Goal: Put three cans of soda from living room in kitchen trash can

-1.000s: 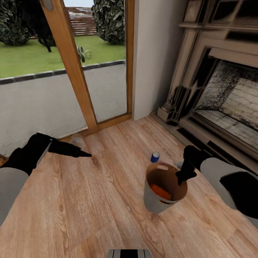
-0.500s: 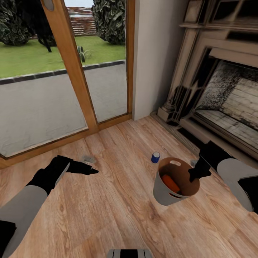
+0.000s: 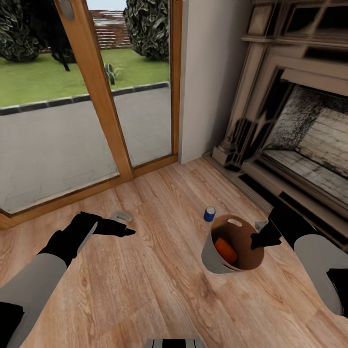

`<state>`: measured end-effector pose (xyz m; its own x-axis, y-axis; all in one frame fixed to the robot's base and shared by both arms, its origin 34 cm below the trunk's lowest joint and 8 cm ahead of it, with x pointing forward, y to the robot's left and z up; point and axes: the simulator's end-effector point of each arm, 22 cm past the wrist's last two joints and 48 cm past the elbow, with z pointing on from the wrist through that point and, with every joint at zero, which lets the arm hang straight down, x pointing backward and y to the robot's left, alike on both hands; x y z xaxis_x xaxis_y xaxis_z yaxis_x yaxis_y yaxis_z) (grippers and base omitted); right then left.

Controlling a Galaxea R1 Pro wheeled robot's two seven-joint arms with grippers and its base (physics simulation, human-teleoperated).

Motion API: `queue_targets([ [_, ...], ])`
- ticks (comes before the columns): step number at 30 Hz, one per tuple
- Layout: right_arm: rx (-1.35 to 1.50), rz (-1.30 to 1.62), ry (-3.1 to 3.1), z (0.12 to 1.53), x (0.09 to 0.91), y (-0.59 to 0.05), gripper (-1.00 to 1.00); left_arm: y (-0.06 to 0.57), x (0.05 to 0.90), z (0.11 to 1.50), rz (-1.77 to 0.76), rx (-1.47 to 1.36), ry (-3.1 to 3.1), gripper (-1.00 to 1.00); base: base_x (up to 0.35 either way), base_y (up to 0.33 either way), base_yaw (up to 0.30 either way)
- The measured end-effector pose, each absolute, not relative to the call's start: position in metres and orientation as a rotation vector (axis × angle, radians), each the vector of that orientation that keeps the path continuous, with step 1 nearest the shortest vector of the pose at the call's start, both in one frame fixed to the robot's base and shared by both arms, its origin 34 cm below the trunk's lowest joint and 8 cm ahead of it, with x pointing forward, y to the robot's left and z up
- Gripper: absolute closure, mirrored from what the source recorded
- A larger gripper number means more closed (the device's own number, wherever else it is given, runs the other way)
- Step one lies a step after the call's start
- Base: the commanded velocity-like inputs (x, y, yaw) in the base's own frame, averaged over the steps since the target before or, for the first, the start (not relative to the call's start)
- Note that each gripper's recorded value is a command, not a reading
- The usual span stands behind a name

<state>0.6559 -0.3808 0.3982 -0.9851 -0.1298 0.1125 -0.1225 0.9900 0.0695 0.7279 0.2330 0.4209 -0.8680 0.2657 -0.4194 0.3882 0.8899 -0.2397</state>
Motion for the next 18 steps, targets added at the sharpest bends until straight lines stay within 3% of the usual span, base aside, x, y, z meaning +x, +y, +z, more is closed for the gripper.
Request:
queue_targets([
  [18,0.053,-0.196,-3.027,0.411,0.628,-0.379,1.0,0.214,0.733,0.457,-0.482,0.49,2.674,-1.0,0.0,0.0,0.0],
])
